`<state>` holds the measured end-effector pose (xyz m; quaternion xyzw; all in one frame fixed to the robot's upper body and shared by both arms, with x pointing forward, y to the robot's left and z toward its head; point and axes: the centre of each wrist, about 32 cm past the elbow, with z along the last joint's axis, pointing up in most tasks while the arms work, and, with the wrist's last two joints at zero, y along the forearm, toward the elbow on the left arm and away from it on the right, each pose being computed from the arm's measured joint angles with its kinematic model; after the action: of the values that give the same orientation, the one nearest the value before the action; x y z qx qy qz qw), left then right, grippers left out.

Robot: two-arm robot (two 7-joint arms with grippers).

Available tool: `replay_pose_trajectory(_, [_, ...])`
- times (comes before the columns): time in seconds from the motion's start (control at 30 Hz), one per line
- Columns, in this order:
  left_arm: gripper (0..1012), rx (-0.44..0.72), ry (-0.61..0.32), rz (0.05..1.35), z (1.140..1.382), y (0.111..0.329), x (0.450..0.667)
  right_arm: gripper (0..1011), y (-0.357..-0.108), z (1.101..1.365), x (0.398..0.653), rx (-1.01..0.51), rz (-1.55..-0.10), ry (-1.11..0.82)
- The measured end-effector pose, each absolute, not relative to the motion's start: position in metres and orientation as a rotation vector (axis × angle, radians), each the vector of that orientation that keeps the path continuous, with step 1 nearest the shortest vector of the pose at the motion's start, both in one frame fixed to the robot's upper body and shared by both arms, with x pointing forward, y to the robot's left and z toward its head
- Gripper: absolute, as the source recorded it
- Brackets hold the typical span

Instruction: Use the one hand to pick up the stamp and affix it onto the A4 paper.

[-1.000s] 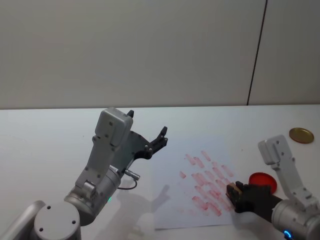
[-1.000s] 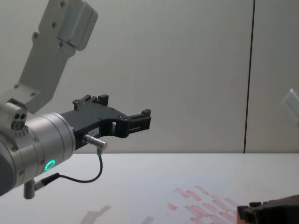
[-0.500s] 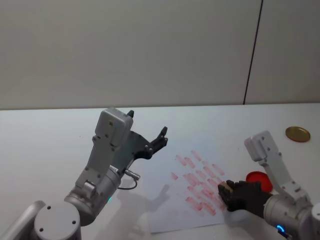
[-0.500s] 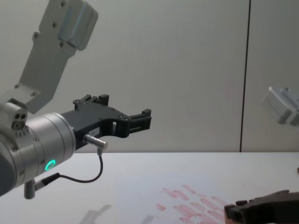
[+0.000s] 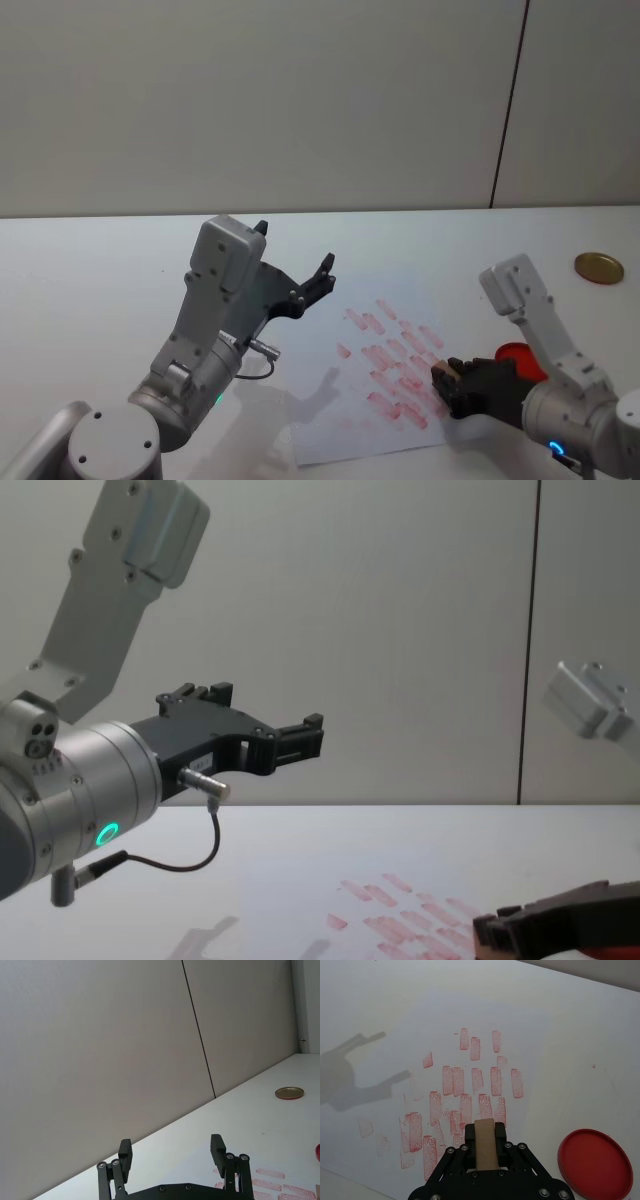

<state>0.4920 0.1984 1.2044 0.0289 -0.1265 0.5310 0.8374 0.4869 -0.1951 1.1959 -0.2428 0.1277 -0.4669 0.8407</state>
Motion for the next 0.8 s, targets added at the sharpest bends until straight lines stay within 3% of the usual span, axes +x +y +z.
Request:
replay_pose_trajectory(0.3, [993,0.061,-0.268,1.124,1.204,0.198,0.492,206,-0.199,1.201,0.488,-0.499,-0.999,0.280])
replay_pose_trajectory(0.8, [993,0.061,-0.268,1.124,1.204,0.198,0.492,206,-0.209,1.221,0.482,-0.347,-1.067,0.169])
